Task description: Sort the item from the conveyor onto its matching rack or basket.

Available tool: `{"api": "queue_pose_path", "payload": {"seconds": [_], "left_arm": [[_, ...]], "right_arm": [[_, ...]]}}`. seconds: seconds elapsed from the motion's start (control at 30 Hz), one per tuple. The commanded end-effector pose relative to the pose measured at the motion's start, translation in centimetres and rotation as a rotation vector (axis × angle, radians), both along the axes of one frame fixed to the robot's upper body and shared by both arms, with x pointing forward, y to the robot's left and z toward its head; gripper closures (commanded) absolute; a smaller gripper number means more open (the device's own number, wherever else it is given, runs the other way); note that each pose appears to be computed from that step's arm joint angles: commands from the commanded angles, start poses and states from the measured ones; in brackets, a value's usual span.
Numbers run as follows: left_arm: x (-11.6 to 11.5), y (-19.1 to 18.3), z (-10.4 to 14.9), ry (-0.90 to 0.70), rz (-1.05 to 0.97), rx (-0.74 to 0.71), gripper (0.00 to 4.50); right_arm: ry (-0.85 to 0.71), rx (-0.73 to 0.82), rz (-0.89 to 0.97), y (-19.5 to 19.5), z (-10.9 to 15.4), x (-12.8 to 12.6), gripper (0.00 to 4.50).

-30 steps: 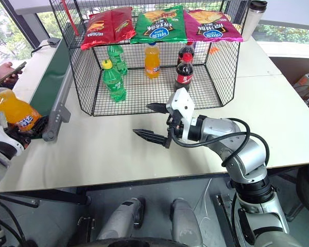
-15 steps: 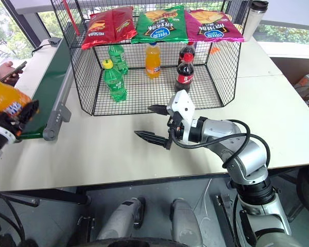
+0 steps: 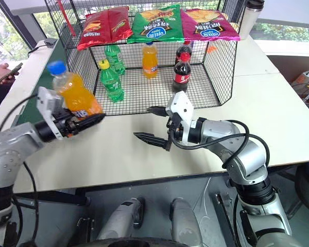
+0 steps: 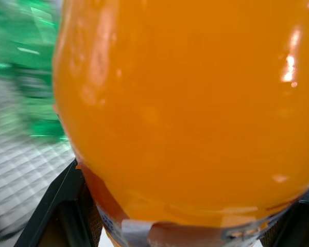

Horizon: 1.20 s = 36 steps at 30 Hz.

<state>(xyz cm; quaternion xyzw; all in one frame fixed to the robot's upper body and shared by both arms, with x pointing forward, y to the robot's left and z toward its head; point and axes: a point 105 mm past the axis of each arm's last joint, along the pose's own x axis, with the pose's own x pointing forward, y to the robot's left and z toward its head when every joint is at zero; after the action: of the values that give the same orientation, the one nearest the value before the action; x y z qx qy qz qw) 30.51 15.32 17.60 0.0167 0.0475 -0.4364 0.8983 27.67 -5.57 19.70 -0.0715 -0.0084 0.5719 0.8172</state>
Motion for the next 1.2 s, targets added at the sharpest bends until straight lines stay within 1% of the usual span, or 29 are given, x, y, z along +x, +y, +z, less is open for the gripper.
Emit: {"api": "queue_pose_path", "payload": {"seconds": [0.03, 0.07, 0.17, 0.37, 0.83, 1.07, 1.13, 1.17, 1.2], "left_arm": [[-1.0, -3.9, 0.8, -0.108, -0.182, 0.045, 1.51], [-1.0, -4.1, 0.7, -0.113, -0.194, 0.050, 1.51], [-1.2, -6.3, -0.4, -0.136, -0.318, 0.093, 1.51], [-1.0, -8.2, -1.2, -0.173, -0.409, 0.122, 1.51], [-0.7, -9.7, -2.5, -0.181, -0.470, 0.126, 1.51], [-0.8, -10.6, -2.2, -0.187, -0.487, 0.105, 1.51], [-0.8, -10.7, -2.1, -0.188, -0.490, 0.102, 1.51], [-0.7, -10.7, -2.1, -0.189, -0.490, 0.101, 1.51], [-0.7, -10.8, -2.1, -0.190, -0.489, 0.100, 1.51]], "right_arm": [[-0.042, 0.013, 0.017, 0.2, 1.1, -0.4, 0.00], [-0.042, 0.012, 0.016, 0.2, 1.1, -0.4, 0.00], [-0.047, 0.010, 0.009, 0.2, 1.3, -0.4, 0.00], [-0.046, 0.004, -0.005, 0.0, 1.4, -0.4, 0.00], [-0.057, 0.021, -0.026, 0.3, 2.3, 0.0, 0.00], [-0.059, 0.033, -0.038, 0.4, 2.5, 0.4, 0.00], [-0.062, 0.038, -0.043, 0.4, 2.6, 0.5, 0.53], [-0.063, 0.040, -0.046, 0.4, 2.6, 0.6, 0.85], [-0.064, 0.043, -0.049, 0.5, 2.7, 0.7, 1.27]]}}
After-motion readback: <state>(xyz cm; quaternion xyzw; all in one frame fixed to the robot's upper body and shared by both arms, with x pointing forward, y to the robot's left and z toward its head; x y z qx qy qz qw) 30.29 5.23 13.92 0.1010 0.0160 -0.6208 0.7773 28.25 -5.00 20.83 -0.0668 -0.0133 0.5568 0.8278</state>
